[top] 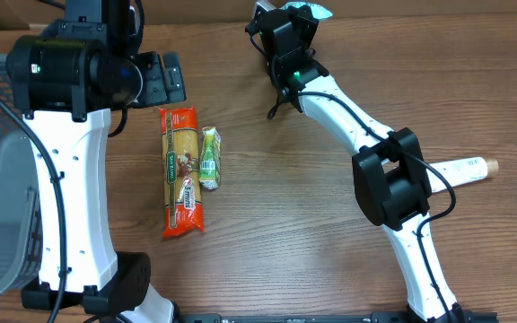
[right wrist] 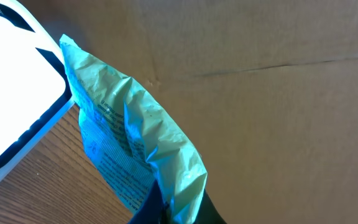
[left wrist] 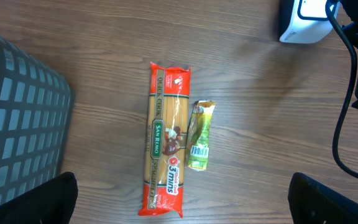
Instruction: Scan the item barcode
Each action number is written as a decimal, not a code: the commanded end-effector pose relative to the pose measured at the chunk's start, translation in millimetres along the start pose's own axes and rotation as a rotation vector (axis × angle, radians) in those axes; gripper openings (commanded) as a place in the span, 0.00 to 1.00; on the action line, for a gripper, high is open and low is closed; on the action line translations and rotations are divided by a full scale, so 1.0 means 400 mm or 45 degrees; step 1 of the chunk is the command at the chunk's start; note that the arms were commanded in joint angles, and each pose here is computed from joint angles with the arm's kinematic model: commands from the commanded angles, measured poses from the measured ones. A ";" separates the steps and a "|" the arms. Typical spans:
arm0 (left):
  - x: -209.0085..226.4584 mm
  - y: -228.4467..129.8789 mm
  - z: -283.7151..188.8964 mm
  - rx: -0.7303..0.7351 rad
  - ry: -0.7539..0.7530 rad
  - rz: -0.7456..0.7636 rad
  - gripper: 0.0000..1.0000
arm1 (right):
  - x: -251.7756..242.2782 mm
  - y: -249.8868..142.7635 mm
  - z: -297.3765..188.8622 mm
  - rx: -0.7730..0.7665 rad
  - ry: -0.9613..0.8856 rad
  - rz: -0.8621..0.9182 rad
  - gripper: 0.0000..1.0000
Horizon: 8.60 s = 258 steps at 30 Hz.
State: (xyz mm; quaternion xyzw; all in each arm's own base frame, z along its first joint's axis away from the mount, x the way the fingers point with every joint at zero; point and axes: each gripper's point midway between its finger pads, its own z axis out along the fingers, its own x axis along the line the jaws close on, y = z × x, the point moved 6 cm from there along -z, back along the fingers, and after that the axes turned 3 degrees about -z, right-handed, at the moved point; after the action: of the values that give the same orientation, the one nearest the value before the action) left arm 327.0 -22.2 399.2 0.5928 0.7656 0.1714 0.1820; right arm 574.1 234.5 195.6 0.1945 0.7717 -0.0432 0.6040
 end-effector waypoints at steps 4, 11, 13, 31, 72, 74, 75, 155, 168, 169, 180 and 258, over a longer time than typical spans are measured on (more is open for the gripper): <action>0.003 0.002 0.003 0.001 0.014 0.023 1.00 | -0.037 0.024 -0.033 -0.015 -0.042 0.038 0.04; 0.003 0.002 0.003 0.001 0.014 0.023 1.00 | -0.146 0.019 -0.116 -0.061 0.017 0.250 0.04; 0.003 0.002 0.003 0.001 0.014 0.023 1.00 | -0.196 0.004 -0.160 -0.109 0.106 0.310 0.04; 0.003 0.002 0.003 0.001 0.014 0.023 1.00 | -0.372 -0.565 -0.352 0.163 1.330 1.281 0.04; 0.003 0.002 0.003 0.001 0.014 0.023 1.00 | -0.150 -0.878 -0.259 0.870 1.397 1.897 0.52; 0.003 0.001 0.003 0.001 0.013 0.023 0.99 | -0.182 -0.816 -0.267 0.791 1.443 1.899 0.58; 0.003 0.002 0.003 0.001 0.014 0.023 1.00 | -0.197 -0.734 -0.276 0.677 1.544 1.926 0.74; 0.003 0.002 0.003 0.001 0.014 0.023 1.00 | 0.224 -0.242 -0.366 0.668 1.302 0.824 0.22; 0.003 0.002 0.003 0.001 0.014 0.023 1.00 | 0.281 -0.151 -0.518 0.610 1.202 0.638 0.40; 0.003 0.002 0.003 0.001 0.014 0.023 1.00 | 0.290 -0.138 -0.540 0.589 1.230 0.622 0.47; 0.003 0.002 0.003 0.001 0.014 0.023 1.00 | 0.266 -0.100 -0.565 0.511 1.300 0.636 0.53; 0.003 0.002 0.003 0.001 0.014 0.023 1.00 | 0.178 -0.266 -0.215 0.483 1.621 0.926 0.71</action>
State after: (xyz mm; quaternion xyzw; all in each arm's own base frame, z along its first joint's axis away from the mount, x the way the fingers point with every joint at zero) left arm 327.0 -22.2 399.2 0.5928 0.7656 0.1713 0.1818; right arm 431.9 175.5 109.2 0.5446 0.8271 0.1165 -0.0763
